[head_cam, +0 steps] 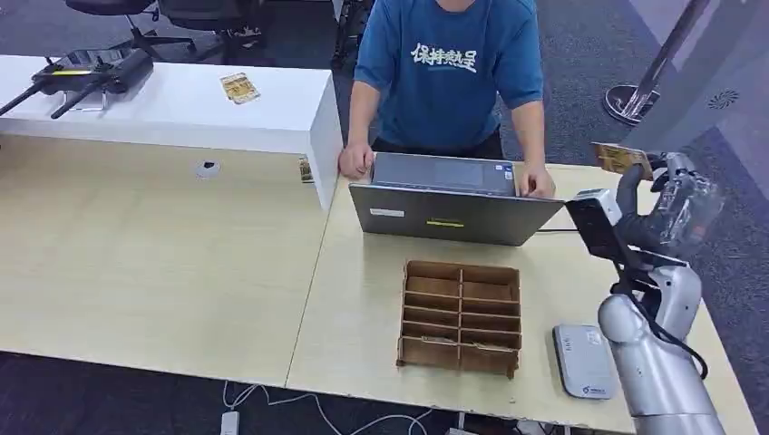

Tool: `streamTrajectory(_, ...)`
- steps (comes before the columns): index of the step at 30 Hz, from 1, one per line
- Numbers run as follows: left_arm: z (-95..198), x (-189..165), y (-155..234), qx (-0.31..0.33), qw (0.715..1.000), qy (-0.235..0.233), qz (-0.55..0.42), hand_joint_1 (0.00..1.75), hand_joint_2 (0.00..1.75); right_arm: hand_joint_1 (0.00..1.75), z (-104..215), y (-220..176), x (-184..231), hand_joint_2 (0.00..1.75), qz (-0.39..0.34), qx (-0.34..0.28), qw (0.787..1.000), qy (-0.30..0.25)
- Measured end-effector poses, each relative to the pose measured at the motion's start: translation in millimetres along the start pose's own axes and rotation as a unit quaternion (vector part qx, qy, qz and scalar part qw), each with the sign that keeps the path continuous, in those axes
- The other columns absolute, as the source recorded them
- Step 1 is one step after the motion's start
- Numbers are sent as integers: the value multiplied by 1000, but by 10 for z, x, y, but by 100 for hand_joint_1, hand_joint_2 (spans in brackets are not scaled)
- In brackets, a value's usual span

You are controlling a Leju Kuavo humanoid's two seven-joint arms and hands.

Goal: Pass the card to the sensor for recognition and then transmit it.

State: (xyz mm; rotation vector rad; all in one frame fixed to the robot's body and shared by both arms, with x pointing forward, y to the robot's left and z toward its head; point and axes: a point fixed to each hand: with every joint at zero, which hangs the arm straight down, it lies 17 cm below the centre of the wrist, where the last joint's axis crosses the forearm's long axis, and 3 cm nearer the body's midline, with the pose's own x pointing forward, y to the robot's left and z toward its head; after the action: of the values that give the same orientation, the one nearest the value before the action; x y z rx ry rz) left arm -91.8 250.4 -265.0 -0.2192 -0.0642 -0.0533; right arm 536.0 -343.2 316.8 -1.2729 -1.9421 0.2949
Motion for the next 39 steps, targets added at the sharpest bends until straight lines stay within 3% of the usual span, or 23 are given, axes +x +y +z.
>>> streamTrajectory(14, -22, -6, -119, -2, 1000, -2, 15, 0, 0, 175, 134, -274, -195, 175, -45, -33, 998, 27)
streamTrajectory(20, -43, 16, -215, -4, 1000, -5, 27, 0, 0, 175, 438, -458, -520, 175, -84, -45, 993, 70)
streamTrajectory(24, -49, 12, -270, -5, 999, -7, 41, 0, 0, 175, 789, -345, -779, 175, -141, -3, 984, 112)
streamTrajectory(30, -54, -17, -342, -5, 998, -7, 55, 0, 0, 175, 1247, -443, -1043, 175, -136, 6, 981, 135)
streamTrajectory(39, -61, -6, -395, -7, 998, -10, 66, 0, 0, 175, 1661, -317, -1233, 175, -143, 62, 973, 170)
